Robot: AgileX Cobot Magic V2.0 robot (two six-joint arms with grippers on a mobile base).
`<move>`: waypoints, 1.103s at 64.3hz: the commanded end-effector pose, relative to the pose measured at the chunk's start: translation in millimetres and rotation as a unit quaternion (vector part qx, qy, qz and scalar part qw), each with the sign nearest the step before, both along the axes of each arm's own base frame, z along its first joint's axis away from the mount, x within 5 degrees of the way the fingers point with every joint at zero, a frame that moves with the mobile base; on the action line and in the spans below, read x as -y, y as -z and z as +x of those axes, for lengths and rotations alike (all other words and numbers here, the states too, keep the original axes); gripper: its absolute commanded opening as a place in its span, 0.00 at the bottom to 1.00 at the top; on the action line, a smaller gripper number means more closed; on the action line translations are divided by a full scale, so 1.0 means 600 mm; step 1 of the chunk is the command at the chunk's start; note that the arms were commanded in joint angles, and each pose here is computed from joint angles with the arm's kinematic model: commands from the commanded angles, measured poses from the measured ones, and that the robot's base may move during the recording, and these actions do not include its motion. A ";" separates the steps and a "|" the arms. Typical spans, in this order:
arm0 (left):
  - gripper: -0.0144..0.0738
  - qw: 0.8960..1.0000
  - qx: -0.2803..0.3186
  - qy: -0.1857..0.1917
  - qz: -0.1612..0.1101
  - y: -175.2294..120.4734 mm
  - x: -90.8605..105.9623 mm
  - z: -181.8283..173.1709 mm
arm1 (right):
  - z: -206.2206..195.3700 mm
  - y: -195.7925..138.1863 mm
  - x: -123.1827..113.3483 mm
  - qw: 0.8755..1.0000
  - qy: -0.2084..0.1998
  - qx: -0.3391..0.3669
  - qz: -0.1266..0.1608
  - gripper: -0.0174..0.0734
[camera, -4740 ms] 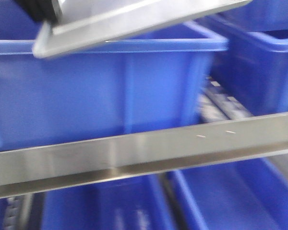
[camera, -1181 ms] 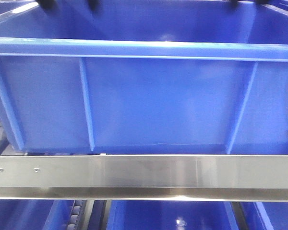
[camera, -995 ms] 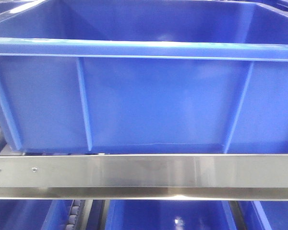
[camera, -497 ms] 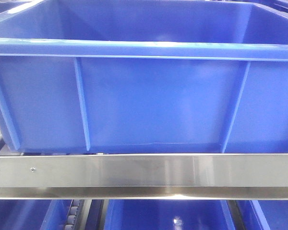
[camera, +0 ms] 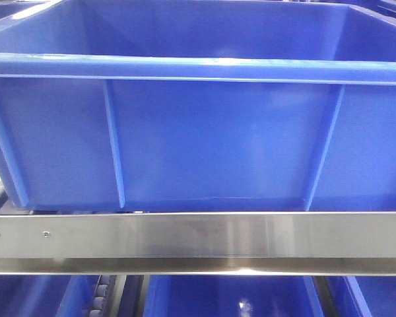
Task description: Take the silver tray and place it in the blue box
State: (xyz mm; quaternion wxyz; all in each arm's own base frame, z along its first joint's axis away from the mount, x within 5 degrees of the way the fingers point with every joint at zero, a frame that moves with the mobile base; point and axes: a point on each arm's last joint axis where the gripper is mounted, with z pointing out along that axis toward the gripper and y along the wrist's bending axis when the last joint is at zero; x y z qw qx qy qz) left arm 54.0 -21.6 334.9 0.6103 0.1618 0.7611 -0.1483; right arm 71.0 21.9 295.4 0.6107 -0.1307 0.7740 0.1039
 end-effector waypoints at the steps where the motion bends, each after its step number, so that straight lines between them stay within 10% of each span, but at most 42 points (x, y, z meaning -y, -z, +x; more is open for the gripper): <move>1: 0.05 0.998 0.048 0.014 -0.030 -0.026 0.004 -0.001 | -0.001 -0.027 -0.003 0.998 -0.016 0.061 0.004 0.25; 39: 0.05 0.998 0.041 0.001 -0.049 -0.012 -0.001 -0.010 | -0.001 -0.027 -0.003 0.998 -0.016 0.059 0.003 0.25; 71: 0.05 0.965 0.181 -0.173 -0.075 0.198 -0.027 -0.001 | -0.001 -0.026 -0.003 0.998 -0.015 0.059 0.003 0.25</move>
